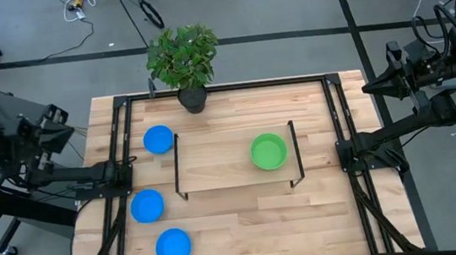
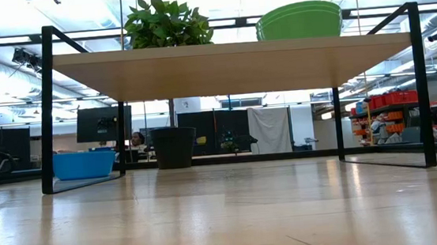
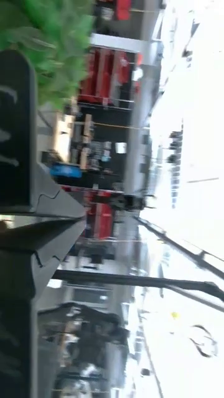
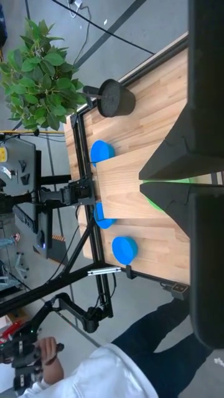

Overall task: Pick & Place Mini bowls
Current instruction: Put the bottom blue bowl on the shelf

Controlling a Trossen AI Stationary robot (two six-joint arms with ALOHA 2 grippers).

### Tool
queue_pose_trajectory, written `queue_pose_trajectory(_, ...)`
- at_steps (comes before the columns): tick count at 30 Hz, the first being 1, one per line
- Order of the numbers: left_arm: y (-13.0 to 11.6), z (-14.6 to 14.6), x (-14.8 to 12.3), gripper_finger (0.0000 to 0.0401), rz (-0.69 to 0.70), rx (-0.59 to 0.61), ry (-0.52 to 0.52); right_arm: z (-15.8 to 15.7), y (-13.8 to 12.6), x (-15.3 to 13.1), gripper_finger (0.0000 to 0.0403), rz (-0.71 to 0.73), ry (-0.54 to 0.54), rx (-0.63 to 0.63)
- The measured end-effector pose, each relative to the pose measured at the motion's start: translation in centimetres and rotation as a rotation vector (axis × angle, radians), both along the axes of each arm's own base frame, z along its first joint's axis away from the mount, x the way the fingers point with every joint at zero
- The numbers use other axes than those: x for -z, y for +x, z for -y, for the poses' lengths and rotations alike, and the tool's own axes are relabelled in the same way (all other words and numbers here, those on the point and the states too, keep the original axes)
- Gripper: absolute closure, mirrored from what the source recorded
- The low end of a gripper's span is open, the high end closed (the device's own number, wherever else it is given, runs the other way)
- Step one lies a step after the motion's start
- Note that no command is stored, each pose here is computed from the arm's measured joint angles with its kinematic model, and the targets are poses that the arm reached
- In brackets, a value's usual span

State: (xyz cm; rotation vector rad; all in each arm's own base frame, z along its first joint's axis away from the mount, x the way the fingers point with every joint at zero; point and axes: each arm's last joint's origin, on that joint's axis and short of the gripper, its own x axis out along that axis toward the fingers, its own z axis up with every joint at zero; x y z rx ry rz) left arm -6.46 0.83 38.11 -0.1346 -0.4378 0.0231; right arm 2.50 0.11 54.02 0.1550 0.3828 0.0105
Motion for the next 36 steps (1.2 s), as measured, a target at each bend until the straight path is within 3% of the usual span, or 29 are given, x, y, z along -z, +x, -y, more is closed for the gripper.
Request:
queue_pose_trajectory(16, -2.2, -0.2, -4.0, 0.0399, 0.448, -0.019, -0.038, 0.0, 0.0, 0.0, 0.0382, 0.000, 0.000, 0.000)
queue_pose_trajectory(23, -0.9, -0.1, -7.1, 0.0400, 0.410, 0.006, -0.033, 0.0, 0.0, 0.0, 0.0382, 0.001, 0.000, 0.000)
queue_pose_trajectory(30, -0.2, 0.0, -12.0, 0.0400, 0.403, 0.024, -0.021, 0.0, 0.0, 0.0, 0.0382, 0.005, 0.000, 0.000)
queue_pose_trajectory(36, 0.7, 0.1, -15.6, 0.0400, 0.310, 0.029, -0.013, 0.0, 0.0, -0.1, 0.0382, 0.008, 0.000, 0.000)
